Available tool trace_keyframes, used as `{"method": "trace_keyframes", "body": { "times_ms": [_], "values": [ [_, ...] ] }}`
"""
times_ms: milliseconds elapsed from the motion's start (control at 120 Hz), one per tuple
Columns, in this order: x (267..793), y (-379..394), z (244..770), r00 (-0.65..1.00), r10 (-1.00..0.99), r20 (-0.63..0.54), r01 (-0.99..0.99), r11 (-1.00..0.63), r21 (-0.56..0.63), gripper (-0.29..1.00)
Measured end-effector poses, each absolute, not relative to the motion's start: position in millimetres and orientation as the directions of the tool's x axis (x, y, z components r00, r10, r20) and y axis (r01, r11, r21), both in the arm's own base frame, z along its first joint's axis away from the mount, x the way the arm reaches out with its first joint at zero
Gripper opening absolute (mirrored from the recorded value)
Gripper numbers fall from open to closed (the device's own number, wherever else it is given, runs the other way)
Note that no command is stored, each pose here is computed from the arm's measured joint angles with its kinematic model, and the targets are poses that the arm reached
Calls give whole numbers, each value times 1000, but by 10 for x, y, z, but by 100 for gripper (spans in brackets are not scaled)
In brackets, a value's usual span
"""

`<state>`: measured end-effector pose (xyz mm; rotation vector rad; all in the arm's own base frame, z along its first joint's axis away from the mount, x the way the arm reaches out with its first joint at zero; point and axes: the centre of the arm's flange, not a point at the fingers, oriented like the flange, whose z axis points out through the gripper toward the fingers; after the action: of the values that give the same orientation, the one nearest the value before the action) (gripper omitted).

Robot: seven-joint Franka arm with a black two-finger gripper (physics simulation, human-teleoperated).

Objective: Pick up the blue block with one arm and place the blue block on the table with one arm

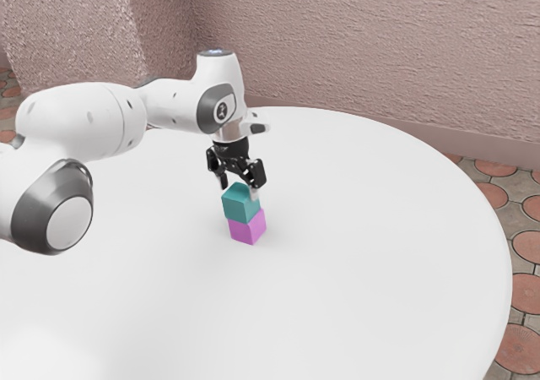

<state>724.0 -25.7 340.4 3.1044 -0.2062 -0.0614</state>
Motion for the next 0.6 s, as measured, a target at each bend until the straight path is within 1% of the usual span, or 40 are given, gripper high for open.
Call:
{"method": "trace_keyframes", "body": {
  "times_ms": [342, 600],
  "values": [
    [7196, -289, 3365, 986, -159, -48, -157, -987, 44, 70],
    [7195, -224, 3302, 991, -125, -55, -122, -991, 58, 70]
  ]
}}
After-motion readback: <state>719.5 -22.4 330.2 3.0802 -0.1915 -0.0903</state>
